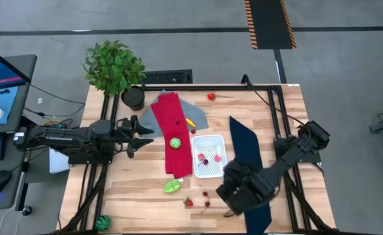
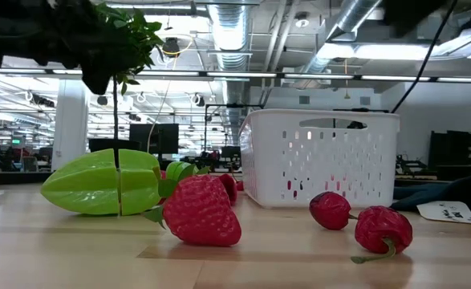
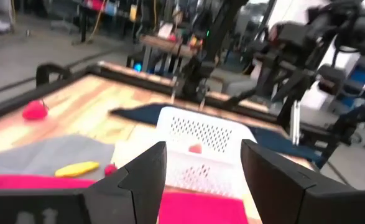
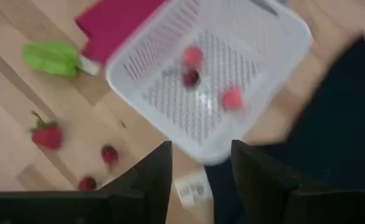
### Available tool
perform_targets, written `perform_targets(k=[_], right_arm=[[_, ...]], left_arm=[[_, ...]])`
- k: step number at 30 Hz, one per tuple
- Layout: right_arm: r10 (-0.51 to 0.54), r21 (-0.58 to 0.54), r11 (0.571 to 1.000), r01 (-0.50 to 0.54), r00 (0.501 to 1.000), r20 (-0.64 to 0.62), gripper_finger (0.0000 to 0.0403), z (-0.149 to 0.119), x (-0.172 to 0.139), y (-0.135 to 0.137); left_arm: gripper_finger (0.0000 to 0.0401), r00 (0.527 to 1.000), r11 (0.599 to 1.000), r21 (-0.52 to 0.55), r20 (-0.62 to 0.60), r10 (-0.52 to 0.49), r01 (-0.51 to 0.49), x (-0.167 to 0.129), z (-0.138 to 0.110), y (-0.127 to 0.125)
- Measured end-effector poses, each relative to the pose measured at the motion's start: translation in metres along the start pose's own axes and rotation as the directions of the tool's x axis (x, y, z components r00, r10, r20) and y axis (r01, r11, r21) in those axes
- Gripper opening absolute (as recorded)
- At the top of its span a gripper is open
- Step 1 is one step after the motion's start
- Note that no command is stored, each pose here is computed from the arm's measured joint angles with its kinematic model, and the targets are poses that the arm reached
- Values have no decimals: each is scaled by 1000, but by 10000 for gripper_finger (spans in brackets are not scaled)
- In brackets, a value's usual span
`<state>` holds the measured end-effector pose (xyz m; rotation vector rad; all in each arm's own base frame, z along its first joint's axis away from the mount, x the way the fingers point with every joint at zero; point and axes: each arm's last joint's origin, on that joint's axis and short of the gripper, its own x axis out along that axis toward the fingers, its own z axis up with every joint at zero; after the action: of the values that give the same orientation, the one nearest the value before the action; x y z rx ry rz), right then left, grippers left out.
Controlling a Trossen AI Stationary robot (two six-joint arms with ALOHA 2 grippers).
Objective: Pick and placing Produce into tupperware
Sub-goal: Put the blueberry into the white bin
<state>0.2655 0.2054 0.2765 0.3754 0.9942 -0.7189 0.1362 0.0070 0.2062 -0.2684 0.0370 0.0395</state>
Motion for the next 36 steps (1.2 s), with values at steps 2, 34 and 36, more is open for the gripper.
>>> perform_targets(k=[2,34,36], right_arm=[[-25,39,999,28,998,-59,173,-14,-7,-4],[-61,276,939,203,892,-448,119,-135,18,-23],[-67,275,939,208,892,-447,119,-136,20,-24]], left_arm=[[196,999,1000,-1,-34,-2,1,7,2,-2],[196,965,999,36,-259,48,-40,75,1,-16],[196,965,999,36,-259,48,-40,75,1,-16]])
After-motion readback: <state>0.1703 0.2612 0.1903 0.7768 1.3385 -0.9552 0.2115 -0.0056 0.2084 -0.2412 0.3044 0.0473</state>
